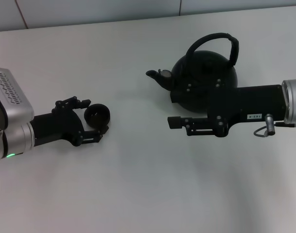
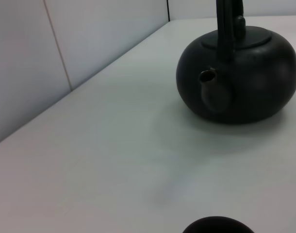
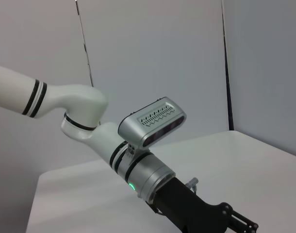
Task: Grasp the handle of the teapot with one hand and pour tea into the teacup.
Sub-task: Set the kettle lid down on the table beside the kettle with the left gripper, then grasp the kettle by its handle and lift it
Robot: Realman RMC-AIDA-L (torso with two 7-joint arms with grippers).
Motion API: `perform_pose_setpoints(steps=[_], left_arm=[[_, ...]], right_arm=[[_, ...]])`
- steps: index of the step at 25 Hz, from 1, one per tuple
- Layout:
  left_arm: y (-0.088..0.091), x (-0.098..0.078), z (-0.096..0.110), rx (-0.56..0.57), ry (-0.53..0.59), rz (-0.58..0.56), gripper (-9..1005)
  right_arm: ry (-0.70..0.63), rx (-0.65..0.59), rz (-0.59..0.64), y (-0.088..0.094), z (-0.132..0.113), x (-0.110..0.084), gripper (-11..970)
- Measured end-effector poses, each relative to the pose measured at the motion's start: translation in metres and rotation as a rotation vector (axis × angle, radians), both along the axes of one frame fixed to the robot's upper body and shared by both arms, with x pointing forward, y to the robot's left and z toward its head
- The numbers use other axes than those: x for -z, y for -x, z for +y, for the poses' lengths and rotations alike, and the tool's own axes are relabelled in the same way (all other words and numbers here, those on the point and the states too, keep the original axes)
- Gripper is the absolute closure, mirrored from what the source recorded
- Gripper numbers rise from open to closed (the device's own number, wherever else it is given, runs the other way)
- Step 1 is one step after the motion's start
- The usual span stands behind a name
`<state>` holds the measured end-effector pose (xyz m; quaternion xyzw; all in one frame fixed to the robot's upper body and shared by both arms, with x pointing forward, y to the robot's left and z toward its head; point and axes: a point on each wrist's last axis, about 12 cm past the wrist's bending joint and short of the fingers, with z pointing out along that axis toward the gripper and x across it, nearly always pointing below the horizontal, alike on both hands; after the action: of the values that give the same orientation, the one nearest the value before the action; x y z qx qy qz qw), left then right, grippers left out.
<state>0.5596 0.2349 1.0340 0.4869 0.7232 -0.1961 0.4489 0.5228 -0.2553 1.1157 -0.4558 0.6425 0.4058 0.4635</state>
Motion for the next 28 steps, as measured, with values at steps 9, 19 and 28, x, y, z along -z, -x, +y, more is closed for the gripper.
perform_pose_setpoints(steps=[9, 19, 28], left_arm=[[0.007, -0.009, 0.014, -0.016, 0.018, -0.040, 135], [0.024, -0.018, 0.020, 0.038, 0.076, -0.042, 135], [0.050, -0.046, 0.029, 0.188, 0.191, -0.084, 136]], right_arm=[[-0.002, 0.004, -0.001, 0.000, -0.001, 0.000, 361], [0.004, 0.022, 0.001, -0.002, -0.001, 0.002, 361], [0.008, 0.066, 0.004, -0.002, -0.005, 0.005, 361]])
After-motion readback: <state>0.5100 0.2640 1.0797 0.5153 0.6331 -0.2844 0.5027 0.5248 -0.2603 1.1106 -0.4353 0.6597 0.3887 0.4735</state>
